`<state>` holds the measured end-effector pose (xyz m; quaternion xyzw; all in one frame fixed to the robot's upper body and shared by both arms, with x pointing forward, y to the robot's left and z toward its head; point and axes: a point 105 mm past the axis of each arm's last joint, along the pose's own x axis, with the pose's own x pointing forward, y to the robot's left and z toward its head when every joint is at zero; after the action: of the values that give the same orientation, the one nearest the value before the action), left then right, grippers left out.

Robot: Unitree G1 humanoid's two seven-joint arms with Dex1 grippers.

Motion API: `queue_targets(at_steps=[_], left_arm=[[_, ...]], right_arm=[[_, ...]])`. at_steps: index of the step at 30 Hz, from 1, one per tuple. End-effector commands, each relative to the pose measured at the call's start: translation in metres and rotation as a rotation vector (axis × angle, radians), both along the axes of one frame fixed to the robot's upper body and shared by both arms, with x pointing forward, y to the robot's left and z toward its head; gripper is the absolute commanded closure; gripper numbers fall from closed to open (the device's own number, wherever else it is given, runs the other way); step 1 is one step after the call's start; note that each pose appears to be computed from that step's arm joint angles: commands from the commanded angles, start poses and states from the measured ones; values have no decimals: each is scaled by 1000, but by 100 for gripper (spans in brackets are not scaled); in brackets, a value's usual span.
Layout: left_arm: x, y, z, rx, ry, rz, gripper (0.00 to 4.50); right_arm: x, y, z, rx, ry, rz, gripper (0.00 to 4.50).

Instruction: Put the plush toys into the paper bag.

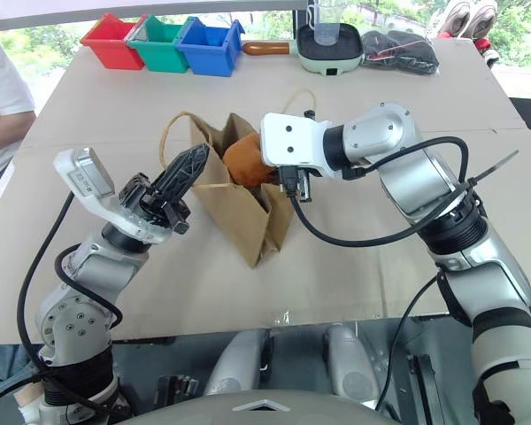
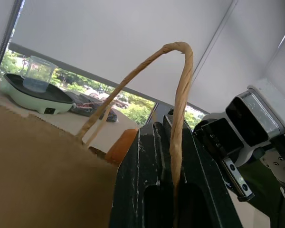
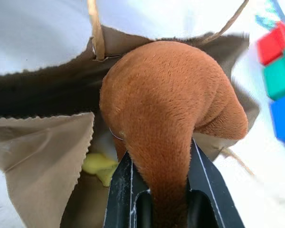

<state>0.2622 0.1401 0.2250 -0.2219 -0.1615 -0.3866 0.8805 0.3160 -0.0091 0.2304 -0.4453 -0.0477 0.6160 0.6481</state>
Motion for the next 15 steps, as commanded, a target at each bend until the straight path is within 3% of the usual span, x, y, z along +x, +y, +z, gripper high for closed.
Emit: queue_targets(at_steps=[1, 5, 9, 12, 15], left_arm=[[-9, -3, 8, 5, -57, -3, 450], [-10, 4, 6, -3, -58, 28, 450], [-12, 8, 1, -3, -51, 42, 450], [-14, 10, 1, -7, -56, 51, 450], [-15, 12, 2, -7, -66, 64, 450]], right_arm=[[-7, 2, 0, -75, -54, 73, 333], [-2, -8, 4, -88, -119, 56, 155], [-6, -16, 26, 59, -73, 8, 155], [-2, -38, 50, 283, 36, -125, 155], [-8, -63, 59, 420, 119, -219, 155]])
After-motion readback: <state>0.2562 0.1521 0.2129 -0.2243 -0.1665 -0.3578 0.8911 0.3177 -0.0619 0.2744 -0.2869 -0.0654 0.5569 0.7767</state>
